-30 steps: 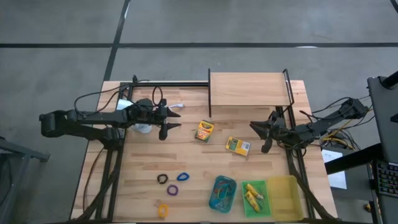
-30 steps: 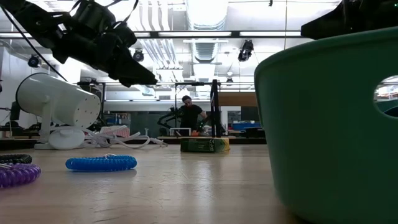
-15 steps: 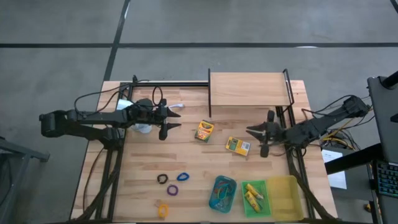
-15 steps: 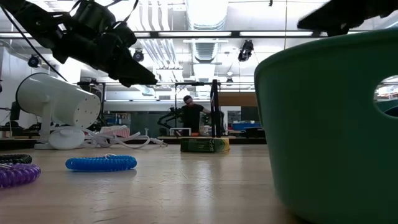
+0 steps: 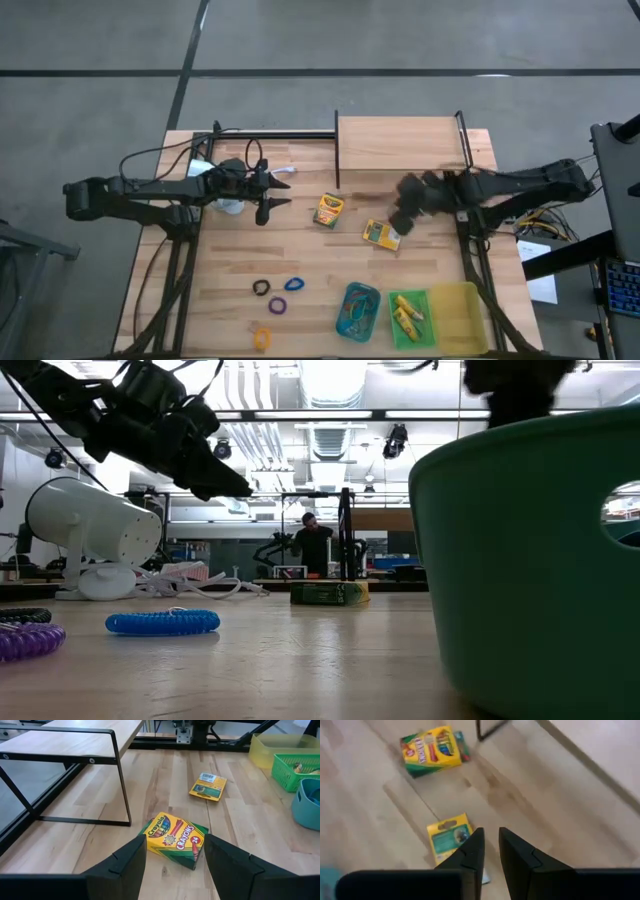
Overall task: Pick & Place Office Desk Supplies
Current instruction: Put the crayon box into the green bin
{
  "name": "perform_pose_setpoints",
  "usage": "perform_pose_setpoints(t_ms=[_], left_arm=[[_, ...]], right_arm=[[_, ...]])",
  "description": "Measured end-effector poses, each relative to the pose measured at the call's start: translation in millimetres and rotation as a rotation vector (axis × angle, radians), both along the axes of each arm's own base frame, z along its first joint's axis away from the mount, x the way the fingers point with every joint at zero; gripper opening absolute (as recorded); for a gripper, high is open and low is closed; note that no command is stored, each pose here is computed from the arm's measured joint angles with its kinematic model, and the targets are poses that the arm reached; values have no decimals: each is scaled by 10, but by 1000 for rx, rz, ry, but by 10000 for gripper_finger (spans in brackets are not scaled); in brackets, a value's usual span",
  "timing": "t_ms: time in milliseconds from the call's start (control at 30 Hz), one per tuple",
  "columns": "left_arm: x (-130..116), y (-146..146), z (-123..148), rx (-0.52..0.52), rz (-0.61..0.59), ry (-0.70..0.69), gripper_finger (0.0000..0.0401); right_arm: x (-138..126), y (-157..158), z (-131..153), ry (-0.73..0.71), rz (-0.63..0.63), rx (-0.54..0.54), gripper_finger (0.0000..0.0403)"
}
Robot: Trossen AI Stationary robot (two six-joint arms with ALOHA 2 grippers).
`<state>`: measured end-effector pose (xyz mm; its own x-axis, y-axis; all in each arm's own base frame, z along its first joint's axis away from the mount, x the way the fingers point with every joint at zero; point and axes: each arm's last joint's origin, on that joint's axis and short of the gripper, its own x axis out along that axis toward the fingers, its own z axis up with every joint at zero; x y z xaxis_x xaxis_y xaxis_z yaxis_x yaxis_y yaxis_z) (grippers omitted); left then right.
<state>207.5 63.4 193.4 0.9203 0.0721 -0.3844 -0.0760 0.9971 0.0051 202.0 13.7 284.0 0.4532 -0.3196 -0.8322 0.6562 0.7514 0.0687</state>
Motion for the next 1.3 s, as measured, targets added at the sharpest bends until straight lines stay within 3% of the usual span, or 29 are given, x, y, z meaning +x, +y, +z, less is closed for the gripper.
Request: perform_pose_setpoints(t_ms=[67,167,300,467,667,900,1300], left_arm=[[0,0,0,0,0,0,203],[0,0,0,0,0,0,203],[0,0,0,0,0,0,203],[0,0,0,0,0,0,203],[0,0,-1,0,0,1,203],[-3,-1,-6,-2,0,7,203],[-6,-2,-14,-5,0,15,203]], right_arm=[[126,-114,39,37,0,110,54],[306,-236,44,95,140,202,54],[509,-313,-15,143,169,154,54],[713,-310,-212,198,8,95,62],[907,-160,-481,240,-164,71,110],[1081,92,-715,297,-166,71,164],[1293,549,-904,354,-138,16,192]])
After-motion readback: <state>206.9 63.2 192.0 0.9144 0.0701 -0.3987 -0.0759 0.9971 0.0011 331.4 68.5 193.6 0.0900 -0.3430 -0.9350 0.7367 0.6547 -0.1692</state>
